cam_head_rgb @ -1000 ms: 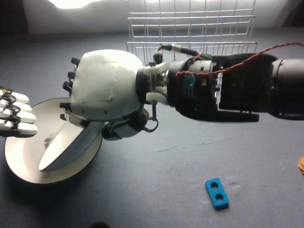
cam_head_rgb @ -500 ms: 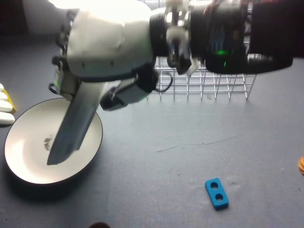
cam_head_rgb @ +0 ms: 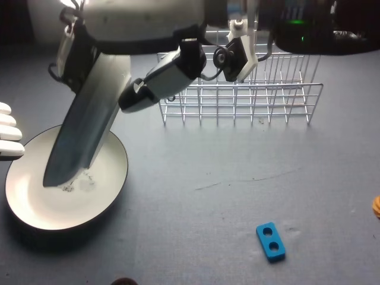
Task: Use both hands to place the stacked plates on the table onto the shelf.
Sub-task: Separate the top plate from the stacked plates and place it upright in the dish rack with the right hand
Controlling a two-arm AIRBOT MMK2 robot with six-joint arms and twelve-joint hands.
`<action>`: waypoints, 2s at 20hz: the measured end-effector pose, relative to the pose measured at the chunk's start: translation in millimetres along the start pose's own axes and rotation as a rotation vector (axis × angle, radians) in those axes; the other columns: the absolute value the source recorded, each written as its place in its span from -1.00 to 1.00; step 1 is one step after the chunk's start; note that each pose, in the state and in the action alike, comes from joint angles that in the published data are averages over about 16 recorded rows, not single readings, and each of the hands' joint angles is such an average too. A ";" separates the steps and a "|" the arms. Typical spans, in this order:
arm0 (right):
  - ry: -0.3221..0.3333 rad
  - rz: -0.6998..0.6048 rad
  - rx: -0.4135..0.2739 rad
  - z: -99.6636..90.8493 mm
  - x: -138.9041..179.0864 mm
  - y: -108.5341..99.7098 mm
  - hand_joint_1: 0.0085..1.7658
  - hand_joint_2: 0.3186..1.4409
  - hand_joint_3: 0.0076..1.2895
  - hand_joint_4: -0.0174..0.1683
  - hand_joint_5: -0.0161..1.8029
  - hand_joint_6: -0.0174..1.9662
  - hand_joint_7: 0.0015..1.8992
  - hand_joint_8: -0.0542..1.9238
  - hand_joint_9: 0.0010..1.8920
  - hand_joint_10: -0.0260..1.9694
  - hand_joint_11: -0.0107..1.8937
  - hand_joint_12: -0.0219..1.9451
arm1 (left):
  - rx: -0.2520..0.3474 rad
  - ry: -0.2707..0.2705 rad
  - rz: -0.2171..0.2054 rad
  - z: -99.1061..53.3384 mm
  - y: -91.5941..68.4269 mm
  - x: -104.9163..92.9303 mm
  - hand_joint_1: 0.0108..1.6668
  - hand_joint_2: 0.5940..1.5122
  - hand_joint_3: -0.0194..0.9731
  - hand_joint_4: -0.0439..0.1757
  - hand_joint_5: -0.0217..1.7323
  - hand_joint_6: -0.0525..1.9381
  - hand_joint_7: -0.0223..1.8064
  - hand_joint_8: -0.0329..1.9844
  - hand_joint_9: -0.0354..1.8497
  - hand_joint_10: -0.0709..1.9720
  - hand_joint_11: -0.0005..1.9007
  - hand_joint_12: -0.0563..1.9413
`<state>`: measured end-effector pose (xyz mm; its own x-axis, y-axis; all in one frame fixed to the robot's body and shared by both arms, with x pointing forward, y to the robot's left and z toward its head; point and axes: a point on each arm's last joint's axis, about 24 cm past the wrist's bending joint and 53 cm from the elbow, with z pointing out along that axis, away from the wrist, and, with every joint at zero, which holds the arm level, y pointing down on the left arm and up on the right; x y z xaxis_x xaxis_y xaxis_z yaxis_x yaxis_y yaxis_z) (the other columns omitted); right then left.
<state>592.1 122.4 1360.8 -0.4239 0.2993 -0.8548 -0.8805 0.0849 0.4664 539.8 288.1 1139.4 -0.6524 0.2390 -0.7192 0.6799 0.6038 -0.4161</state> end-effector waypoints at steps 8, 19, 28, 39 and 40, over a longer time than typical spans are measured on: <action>-0.191 0.127 0.121 -9.7 -55.4 -33.2 0.50 0.14 -0.98 -0.85 0.06 -0.02 0.16 -0.10 0.14 -0.10 0.00 -0.05 | 0.005 0.007 0.004 1.0 -1.7 2.0 -1.00 0.05 -0.92 -0.60 -0.95 -0.94 -0.96 -0.95 -0.95 -0.92 -0.99 -0.94; -0.293 0.299 0.341 -33.6 -75.2 -89.3 0.51 0.14 -0.98 -0.85 0.05 -0.01 0.17 -0.14 0.15 -0.11 0.00 -0.04 | 0.010 0.014 0.009 2.0 -3.2 3.8 -1.00 0.05 -0.92 -0.60 -0.95 -0.94 -0.96 -0.95 -0.95 -0.92 -0.98 -0.94; -0.323 0.401 0.396 -47.8 -79.1 -105.2 0.52 0.13 -0.98 -0.85 0.06 -0.02 0.16 -0.16 0.14 -0.13 0.00 -0.07 | 0.017 0.013 0.010 3.2 -5.4 3.8 -1.00 0.06 -0.92 -0.59 -0.95 -0.94 -0.96 -0.95 -0.95 -0.92 -0.98 -0.94; -0.425 0.525 0.404 -67.4 -97.2 -116.4 0.53 0.13 -0.98 -0.85 0.04 -0.02 0.16 -0.14 0.12 -0.10 -0.02 -0.04 | 0.021 0.015 0.010 4.4 -7.0 4.7 -1.00 0.07 -0.92 -0.59 -0.95 -0.94 -0.96 -0.95 -0.95 -0.92 -0.98 -0.94; -0.435 0.534 0.405 -69.7 -99.2 -117.5 0.53 0.13 -0.98 -0.86 0.04 -0.02 0.16 -0.14 0.12 -0.10 -0.02 -0.04 | 0.021 0.015 0.010 4.5 -7.0 4.8 -1.00 0.07 -0.92 -0.59 -0.95 -0.94 -0.96 -0.95 -0.95 -0.92 -0.98 -0.94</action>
<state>722.9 16.5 1374.9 -0.5721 0.7340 -0.3659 -0.4006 0.1393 0.9056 533.4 281.6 1136.3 -0.6504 0.2561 -0.7151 0.6931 0.5851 -0.4210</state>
